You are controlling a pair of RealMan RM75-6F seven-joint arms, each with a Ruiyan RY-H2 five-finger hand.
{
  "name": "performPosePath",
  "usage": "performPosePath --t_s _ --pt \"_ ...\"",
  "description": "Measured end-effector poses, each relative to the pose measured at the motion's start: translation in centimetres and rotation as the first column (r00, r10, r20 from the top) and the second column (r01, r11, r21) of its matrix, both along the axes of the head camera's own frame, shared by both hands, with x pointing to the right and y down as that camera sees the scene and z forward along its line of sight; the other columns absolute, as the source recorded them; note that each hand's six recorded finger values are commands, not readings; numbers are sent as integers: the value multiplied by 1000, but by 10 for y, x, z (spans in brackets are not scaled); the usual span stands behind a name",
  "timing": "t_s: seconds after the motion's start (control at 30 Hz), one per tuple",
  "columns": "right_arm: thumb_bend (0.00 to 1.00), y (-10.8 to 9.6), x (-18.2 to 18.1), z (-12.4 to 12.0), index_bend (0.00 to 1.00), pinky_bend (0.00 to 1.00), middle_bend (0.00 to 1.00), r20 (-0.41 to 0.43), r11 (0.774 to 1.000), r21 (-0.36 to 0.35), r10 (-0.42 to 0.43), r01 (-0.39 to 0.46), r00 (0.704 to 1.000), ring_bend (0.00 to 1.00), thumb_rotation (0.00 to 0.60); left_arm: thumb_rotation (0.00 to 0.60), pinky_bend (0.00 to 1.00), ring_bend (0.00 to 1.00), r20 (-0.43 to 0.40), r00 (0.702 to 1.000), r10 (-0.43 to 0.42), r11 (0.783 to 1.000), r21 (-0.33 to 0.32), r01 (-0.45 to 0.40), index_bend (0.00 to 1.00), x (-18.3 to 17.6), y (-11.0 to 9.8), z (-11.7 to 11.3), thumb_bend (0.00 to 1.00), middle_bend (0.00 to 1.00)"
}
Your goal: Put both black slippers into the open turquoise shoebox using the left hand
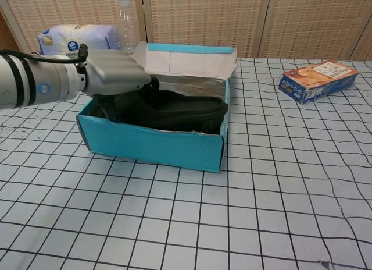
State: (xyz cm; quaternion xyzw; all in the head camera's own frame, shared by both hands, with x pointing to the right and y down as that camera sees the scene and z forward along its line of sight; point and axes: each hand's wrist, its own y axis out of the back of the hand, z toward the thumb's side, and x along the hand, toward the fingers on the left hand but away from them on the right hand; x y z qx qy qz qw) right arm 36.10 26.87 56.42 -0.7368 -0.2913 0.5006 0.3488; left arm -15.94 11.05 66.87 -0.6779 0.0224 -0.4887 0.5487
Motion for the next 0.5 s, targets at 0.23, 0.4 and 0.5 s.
performPosePath --t_s 0.23,0.4,0.5 --pt "164 -1 1 0 0 0 0 -2 1000 -2 1 -1 1000 0 490 600 906 788 25 1000 4 1000 -14 -4 824 -5 5 14 762 852" --pt "164 0 1 1 0 0 0 -2 1000 -5 1 -1 1000 0 489 600 906 788 61 998 8 1000 -17 -7 819 -14 9 24 760 850" --pt "164 0 1 1 0 0 0 -2 1000 -6 0 0 1000 0 488 600 899 786 73 997 2 1000 -17 0 802 -18 11 27 738 845"
